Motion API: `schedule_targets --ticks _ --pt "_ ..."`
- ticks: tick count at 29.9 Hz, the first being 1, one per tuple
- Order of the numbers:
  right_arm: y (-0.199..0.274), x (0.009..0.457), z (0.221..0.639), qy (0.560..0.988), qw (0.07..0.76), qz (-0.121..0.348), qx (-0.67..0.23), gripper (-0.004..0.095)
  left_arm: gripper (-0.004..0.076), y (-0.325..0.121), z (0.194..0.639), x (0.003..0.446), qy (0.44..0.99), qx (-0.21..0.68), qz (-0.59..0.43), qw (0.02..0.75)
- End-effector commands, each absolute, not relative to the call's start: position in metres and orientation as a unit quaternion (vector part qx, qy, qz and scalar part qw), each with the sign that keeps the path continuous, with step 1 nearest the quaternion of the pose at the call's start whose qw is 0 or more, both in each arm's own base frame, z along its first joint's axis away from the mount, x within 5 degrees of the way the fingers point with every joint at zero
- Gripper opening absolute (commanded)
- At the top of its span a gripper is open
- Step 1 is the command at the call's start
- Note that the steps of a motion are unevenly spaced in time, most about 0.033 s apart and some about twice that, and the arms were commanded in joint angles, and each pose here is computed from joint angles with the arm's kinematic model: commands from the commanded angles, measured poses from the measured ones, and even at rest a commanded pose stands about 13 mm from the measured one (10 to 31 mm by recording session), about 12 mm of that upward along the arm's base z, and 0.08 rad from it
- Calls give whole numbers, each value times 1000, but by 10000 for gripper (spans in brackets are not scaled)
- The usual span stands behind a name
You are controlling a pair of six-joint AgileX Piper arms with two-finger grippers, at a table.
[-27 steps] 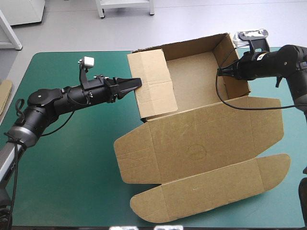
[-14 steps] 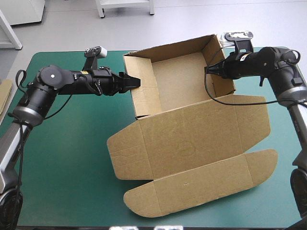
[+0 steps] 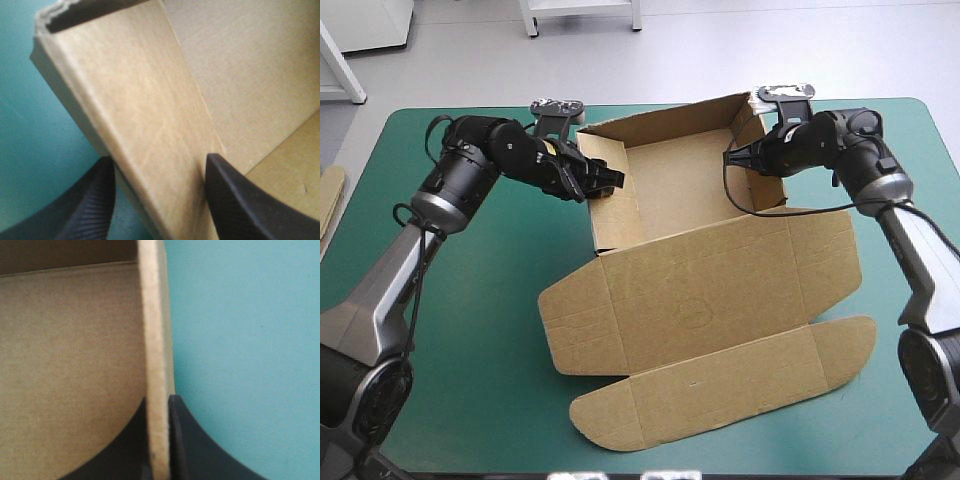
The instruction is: Fold the box
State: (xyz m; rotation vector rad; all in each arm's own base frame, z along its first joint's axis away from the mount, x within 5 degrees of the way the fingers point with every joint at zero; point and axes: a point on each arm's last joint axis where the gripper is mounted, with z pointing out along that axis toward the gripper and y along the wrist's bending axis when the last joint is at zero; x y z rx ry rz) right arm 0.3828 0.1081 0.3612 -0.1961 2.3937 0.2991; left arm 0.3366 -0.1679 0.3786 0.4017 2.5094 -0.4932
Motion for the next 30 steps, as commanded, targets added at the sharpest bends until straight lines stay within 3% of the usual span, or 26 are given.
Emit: schedule_targets --ticks 1,6,13,15,16,23,30 --pt "125 376 392 897 402 176 -50 4 366 -185 391 332 921 135 -224 290" --pt "134 381 396 901 407 132 -70 4 228 -187 368 347 937 113 -197 265" --pt "142 397 387 921 359 135 -70 4 190 -191 354 363 936 106 -185 282" --pt "144 400 382 924 349 141 -70 4 97 -193 351 367 934 103 -187 287" --pt "145 400 381 925 346 141 -71 4 0 -194 350 369 931 108 -186 296" --pt "143 400 374 933 327 122 -82 4 -9 -194 356 380 918 112 -177 337" --pt "147 406 350 951 275 112 -88 4 -9 -199 338 403 935 130 -126 305"
